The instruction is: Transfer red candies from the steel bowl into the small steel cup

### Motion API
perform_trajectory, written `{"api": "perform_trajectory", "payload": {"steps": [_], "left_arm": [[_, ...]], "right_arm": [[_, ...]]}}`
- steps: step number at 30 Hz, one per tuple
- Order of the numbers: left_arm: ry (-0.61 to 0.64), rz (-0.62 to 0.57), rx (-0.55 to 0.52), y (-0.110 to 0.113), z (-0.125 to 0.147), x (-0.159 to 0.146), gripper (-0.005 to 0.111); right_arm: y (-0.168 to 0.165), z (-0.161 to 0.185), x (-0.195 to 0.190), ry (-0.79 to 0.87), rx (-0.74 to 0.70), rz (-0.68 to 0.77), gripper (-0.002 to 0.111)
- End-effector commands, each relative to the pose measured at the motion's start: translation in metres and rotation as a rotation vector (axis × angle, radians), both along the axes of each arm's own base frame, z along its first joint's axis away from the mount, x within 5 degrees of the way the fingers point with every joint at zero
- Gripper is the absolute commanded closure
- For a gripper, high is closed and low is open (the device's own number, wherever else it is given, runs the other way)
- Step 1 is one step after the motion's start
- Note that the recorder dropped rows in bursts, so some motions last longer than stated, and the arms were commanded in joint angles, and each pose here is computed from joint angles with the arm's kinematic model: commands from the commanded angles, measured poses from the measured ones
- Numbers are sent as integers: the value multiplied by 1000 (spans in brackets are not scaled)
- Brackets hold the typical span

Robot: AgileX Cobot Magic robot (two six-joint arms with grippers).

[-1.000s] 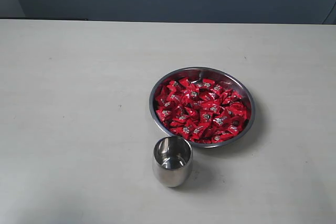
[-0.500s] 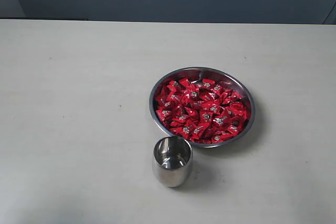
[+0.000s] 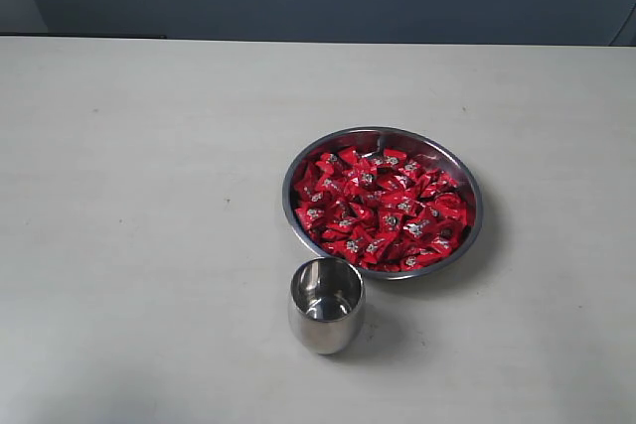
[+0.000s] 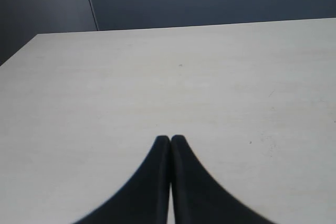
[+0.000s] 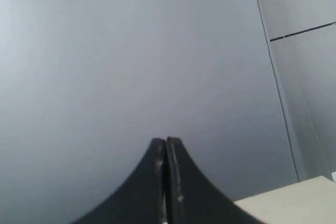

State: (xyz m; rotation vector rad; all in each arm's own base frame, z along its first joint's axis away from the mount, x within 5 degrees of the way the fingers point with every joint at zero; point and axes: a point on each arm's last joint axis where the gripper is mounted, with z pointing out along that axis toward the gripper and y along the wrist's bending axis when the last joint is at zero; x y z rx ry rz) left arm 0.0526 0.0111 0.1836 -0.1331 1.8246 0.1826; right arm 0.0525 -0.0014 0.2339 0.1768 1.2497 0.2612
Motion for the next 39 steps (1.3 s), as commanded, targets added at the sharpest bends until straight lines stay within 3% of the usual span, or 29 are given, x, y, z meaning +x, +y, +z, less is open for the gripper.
{"api": "perform_trajectory", "payload": {"steps": [1,7,11,18,29,32,39], "left_arm": [[-8,-6,2,0,-1,0,106],[-8,-6,2,0,-1,0,106],[-8,-6,2,0,-1,0,106],[-8,-6,2,0,-1,0,106],[-8,-6,2,0,-1,0,106],[-8,-6,2,0,-1,0,106],[-8,-6,2,0,-1,0,106]], "right_arm": [[-3,8,-4,-101,33,-19,109],[-13,16,-9,-221,262,-33,109],[-7,13,-4,-95,260,17,109],[2,61,-4,-33,89,54,109],[14,134,64,412,-166,97,109],[22,146,88,496,-243,165,109],[52,142,148,664,-299,483,109]]}}
